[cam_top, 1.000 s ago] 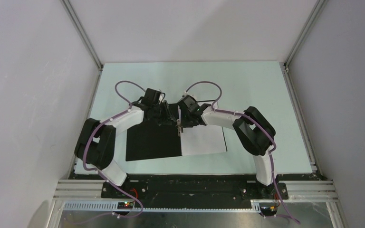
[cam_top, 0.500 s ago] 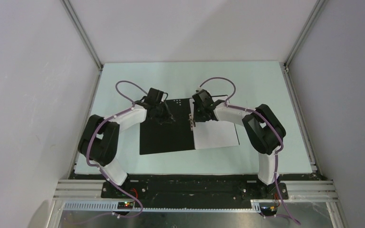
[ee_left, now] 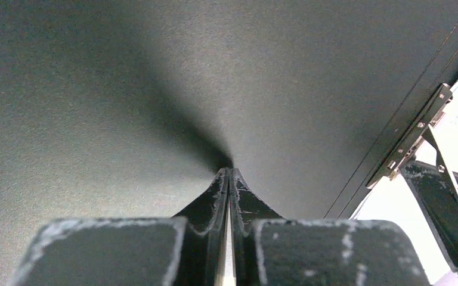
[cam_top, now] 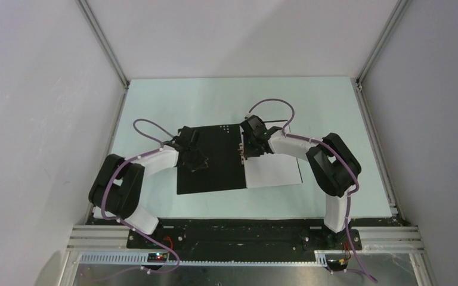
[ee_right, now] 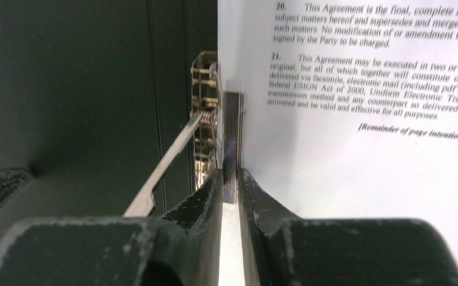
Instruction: Put the files into the folder
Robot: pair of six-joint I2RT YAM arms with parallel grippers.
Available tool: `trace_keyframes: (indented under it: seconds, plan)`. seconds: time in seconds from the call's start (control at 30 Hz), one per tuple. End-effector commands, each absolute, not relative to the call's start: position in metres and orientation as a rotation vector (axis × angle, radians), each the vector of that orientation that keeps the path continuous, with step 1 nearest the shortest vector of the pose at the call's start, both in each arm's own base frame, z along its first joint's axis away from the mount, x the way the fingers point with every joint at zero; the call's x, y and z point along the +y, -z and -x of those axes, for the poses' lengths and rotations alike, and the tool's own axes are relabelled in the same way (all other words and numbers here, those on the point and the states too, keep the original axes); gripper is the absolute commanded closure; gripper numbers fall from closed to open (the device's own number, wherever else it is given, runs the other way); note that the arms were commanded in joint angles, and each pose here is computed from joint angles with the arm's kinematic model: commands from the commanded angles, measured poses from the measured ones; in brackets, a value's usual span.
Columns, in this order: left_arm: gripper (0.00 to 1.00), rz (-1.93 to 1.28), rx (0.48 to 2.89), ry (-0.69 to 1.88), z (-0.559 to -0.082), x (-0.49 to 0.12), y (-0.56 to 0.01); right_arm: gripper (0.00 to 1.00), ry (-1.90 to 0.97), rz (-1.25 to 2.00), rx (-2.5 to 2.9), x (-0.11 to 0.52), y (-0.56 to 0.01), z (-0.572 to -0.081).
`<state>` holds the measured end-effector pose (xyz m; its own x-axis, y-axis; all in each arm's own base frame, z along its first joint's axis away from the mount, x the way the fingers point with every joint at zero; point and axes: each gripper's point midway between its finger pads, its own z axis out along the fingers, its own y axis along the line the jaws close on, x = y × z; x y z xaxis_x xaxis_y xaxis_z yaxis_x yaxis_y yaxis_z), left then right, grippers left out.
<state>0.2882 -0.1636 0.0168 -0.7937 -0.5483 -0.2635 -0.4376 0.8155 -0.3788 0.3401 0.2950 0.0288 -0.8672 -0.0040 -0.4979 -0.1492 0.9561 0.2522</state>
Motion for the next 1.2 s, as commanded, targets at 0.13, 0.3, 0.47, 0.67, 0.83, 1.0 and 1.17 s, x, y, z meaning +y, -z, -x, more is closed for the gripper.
trace_keyframes:
  seconds: [0.13,0.3,0.47,0.67,0.83,1.0,1.17]
  plan:
    - [0.96,0.803,2.559,0.41,-0.292,-0.158,-0.022,0.8,-0.363,0.05,2.56,0.283,-0.072,-0.332]
    - [0.96,0.795,2.555,0.42,-0.292,-0.159,-0.024,0.75,-0.338,0.031,2.489,0.281,-0.107,-0.333]
    - [0.96,0.786,2.549,0.431,-0.295,-0.161,-0.026,0.71,-0.251,0.126,2.449,0.299,-0.125,-0.341]
    - [0.96,0.781,2.547,0.441,-0.296,-0.162,-0.028,0.72,-0.115,0.246,2.457,0.318,-0.119,-0.353]
    - [0.96,0.779,2.548,0.44,-0.295,-0.162,-0.028,0.75,-0.003,0.313,2.443,0.325,-0.114,-0.36]
    - [0.96,0.779,2.551,0.438,-0.295,-0.162,-0.027,0.76,0.103,0.379,2.432,0.325,-0.107,-0.362]
    - [0.97,0.778,2.556,0.436,-0.296,-0.162,-0.026,0.78,0.115,0.423,2.428,0.33,-0.101,-0.359]
